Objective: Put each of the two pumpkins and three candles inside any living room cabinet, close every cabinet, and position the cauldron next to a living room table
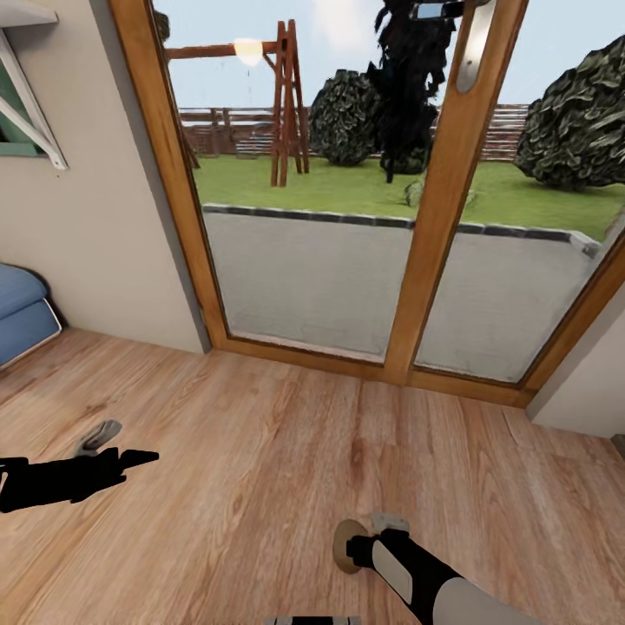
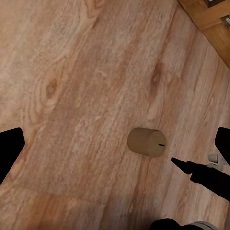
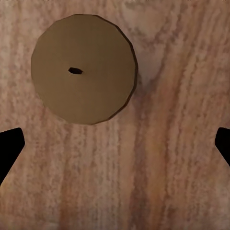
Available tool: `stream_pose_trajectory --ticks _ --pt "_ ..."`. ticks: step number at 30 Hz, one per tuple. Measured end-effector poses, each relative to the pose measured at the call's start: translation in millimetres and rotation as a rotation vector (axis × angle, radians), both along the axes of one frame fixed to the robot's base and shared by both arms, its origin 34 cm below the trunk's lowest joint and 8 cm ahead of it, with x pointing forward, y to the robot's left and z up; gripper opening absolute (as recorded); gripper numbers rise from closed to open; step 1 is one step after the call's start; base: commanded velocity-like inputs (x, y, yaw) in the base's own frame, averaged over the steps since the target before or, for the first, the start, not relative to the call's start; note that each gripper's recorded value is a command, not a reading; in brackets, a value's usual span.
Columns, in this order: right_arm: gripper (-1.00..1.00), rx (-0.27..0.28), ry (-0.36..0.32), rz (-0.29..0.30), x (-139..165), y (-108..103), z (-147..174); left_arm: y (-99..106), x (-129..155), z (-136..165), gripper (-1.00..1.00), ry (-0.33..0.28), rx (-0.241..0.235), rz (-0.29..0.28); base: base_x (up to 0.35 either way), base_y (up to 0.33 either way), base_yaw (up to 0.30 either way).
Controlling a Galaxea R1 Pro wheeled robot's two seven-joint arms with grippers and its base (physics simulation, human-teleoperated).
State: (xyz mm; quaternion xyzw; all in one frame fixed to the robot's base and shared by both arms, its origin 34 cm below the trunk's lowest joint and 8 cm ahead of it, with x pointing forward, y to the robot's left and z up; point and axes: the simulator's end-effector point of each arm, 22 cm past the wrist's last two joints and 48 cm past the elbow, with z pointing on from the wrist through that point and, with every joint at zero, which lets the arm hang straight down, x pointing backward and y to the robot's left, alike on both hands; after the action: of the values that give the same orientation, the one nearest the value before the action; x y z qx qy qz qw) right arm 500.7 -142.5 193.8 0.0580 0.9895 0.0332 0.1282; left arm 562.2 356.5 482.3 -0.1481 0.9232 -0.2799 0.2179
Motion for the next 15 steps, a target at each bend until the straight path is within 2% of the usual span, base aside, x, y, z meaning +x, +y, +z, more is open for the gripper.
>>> stream_pose_trajectory --ticks 6,10,15 --pt "1.0 0.0 -0.003 -0.001 0.6 0.0 0.2 0.2 -0.2 -0.6 1.0 0.002 0.0 0.0 0.0 0.01 0.0" --pt "1.0 0.001 -0.003 0.0 0.6 0.3 0.2 0.9 -0.3 -1.1 1.0 0.003 0.001 0.002 0.008 0.166 0.0" --pt "1.0 0.001 -0.003 -0.001 0.7 0.1 0.2 0.9 -0.4 -1.4 1.0 0.003 0.0 0.003 0.034 0.058 0.0"
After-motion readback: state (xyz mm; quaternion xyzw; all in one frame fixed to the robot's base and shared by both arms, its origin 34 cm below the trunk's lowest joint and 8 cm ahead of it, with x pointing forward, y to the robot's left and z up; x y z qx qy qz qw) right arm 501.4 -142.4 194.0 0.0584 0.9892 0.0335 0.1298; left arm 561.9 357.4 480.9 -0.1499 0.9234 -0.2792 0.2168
